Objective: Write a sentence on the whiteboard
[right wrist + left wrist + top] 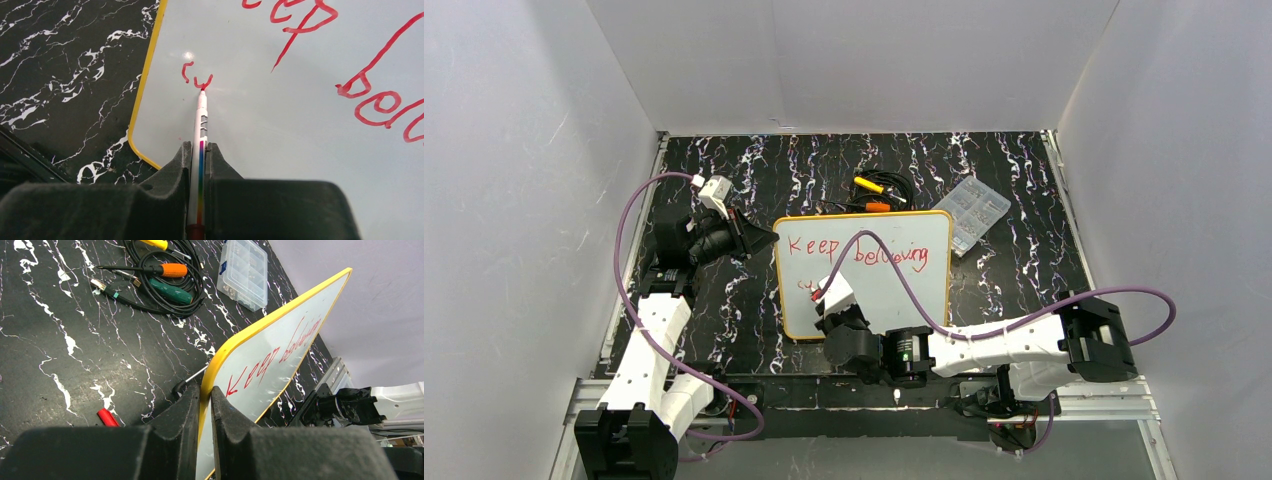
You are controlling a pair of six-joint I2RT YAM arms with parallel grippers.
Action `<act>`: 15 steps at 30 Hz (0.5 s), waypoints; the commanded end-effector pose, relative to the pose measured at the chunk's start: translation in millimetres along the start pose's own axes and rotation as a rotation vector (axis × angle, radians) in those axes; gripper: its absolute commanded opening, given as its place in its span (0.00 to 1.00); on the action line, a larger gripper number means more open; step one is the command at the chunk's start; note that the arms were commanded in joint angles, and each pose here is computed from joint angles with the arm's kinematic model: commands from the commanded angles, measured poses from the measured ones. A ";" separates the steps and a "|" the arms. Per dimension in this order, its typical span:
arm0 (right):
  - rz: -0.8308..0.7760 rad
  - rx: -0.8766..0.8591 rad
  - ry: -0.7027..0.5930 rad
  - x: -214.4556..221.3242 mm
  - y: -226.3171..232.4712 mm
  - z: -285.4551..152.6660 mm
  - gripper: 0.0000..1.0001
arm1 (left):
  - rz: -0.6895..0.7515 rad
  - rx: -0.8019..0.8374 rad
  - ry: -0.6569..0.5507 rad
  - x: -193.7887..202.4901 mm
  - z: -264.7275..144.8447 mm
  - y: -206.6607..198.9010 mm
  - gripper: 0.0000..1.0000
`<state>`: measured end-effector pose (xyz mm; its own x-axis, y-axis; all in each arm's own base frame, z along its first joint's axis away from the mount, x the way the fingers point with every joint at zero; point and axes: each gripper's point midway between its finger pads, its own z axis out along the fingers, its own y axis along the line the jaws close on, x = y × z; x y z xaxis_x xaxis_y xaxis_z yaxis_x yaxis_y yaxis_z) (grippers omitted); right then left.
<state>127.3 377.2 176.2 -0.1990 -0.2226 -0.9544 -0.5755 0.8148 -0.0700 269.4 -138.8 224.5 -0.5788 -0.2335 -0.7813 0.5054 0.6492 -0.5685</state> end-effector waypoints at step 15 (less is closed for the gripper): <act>0.048 0.021 0.014 -7.2 -4.3 -3.8 0.01 | 0.005 0.056 0.026 1.9 -3.1 -17.3 0.00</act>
<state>119.5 376.5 163.6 -0.2442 -0.2483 -0.9374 -0.6008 0.7975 -0.0547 269.5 -138.7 224.5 -0.5787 -0.2336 -0.7813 0.5052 0.6494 -0.5684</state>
